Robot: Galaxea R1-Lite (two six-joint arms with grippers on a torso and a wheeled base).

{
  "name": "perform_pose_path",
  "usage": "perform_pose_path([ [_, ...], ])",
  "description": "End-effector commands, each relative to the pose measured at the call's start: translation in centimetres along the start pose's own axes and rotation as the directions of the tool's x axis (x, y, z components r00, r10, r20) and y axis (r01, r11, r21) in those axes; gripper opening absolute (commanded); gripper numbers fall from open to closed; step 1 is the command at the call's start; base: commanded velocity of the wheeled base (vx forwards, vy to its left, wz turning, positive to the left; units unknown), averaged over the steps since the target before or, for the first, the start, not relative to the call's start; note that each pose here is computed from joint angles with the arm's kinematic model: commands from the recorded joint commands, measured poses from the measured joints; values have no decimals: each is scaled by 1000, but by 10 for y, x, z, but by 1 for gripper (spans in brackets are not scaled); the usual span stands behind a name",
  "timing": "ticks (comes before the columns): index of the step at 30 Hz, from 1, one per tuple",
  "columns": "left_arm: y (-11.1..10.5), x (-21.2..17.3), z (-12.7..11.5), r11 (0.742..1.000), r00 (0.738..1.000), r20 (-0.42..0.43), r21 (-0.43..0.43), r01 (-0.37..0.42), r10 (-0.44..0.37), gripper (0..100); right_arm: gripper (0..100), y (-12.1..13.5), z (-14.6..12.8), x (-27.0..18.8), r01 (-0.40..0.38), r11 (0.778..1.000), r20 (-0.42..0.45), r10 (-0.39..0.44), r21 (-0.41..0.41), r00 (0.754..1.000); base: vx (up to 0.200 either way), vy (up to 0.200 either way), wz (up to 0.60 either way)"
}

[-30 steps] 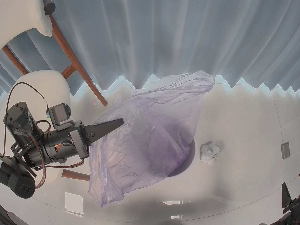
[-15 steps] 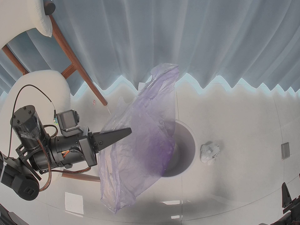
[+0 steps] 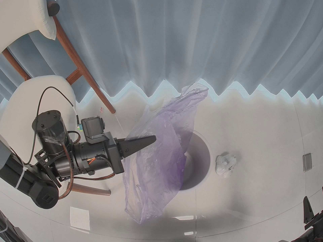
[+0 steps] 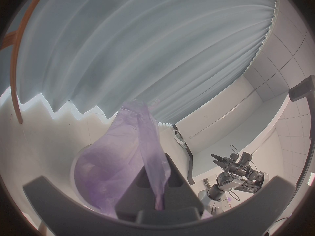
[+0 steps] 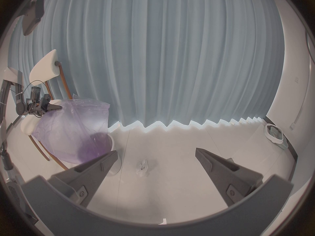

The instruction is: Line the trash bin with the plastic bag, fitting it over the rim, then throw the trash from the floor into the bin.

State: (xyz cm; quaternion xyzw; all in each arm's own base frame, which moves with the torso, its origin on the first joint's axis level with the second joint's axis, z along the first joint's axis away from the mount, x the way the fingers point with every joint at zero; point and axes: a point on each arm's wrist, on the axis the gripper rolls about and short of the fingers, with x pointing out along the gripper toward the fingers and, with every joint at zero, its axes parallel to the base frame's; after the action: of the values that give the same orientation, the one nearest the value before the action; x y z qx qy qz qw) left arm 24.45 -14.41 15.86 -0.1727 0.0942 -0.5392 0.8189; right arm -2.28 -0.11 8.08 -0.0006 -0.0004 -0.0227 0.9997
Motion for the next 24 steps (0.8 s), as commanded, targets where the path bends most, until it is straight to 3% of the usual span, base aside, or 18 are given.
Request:
perform_pose_path([
  [1, 15, 15, -6, 1000, 1000, -18, -13, -6, 6, 0, 100, 0, -5, 0, -1, 1000, -2, 1, 0, 1000, 0, 0, 0],
  [17, 52, 48, -22, 999, 999, -37, -29, -17, 16, 0, 100, 0, -5, 0, -1, 1000, -2, 1, 0, 1000, 0, 0, 0],
  [24, 52, 52, -31, 999, 998, -57, -38, -11, 9, 0, 100, 0, -5, 0, -1, 1000, -2, 1, 0, 1000, 0, 0, 0],
])
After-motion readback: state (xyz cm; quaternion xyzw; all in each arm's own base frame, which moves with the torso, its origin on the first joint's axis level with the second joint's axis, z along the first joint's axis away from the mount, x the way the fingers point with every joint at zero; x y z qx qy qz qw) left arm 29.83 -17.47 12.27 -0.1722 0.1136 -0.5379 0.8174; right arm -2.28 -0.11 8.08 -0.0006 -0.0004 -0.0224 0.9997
